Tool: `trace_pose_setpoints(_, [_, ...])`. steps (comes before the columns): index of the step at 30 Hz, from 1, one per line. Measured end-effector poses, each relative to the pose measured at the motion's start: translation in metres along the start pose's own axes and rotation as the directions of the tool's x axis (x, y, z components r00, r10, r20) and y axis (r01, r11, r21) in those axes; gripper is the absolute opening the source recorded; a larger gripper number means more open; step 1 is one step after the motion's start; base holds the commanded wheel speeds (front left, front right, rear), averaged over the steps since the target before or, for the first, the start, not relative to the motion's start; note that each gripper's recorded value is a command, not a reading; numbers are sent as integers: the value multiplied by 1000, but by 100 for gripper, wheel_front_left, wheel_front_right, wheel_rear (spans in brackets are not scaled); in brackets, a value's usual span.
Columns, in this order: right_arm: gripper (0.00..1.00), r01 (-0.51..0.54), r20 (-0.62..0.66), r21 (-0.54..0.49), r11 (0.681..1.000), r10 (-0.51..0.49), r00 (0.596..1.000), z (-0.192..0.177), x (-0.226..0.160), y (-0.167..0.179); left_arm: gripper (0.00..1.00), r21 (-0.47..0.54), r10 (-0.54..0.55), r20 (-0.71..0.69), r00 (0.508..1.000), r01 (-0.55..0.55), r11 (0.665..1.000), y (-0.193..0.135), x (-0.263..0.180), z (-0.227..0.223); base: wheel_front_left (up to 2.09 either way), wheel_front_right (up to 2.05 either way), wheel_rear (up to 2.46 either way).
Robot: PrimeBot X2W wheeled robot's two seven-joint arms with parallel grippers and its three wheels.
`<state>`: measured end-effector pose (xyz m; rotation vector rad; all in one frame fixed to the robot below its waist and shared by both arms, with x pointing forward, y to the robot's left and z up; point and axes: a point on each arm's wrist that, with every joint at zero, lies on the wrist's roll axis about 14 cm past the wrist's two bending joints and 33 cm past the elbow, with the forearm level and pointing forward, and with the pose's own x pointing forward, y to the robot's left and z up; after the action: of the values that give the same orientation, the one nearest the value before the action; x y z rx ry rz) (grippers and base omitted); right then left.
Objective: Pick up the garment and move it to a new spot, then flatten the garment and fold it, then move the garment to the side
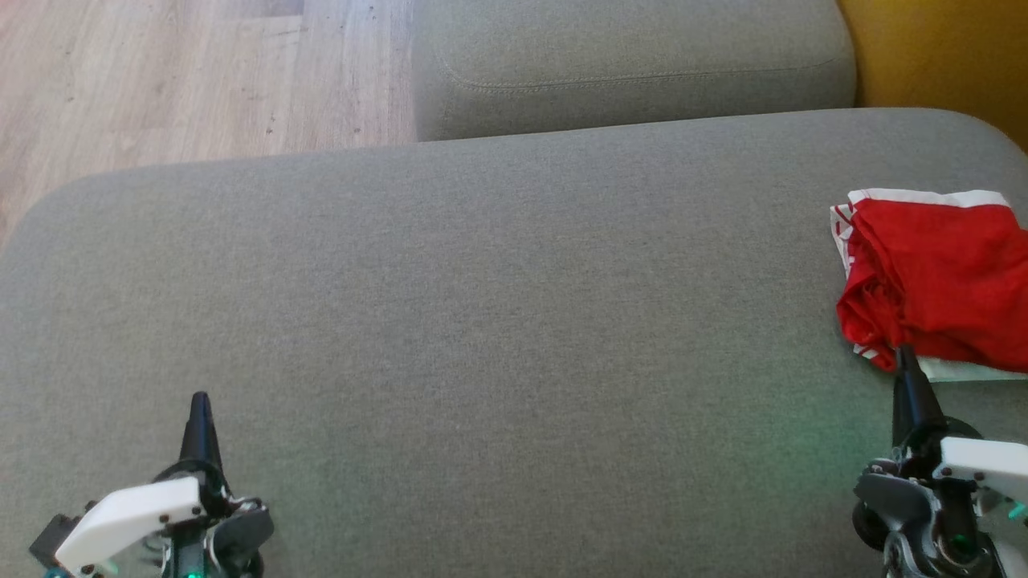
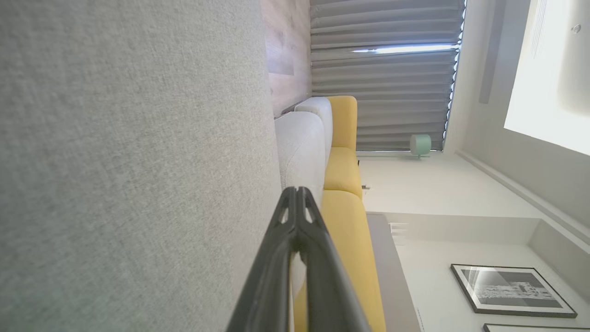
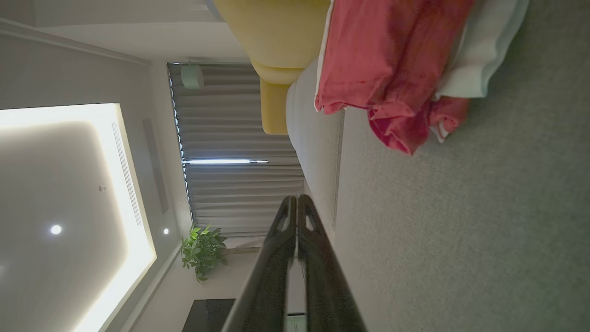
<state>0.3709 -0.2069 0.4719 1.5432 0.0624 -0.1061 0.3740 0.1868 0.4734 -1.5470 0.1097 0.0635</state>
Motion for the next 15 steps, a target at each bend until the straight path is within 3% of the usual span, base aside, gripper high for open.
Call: trace_pose_setpoints(15, [0,-10,2,30,1000,10,1000,1,0,3,0,-23,-13,1,1000,13,1000,-2,0,1,0,0,0])
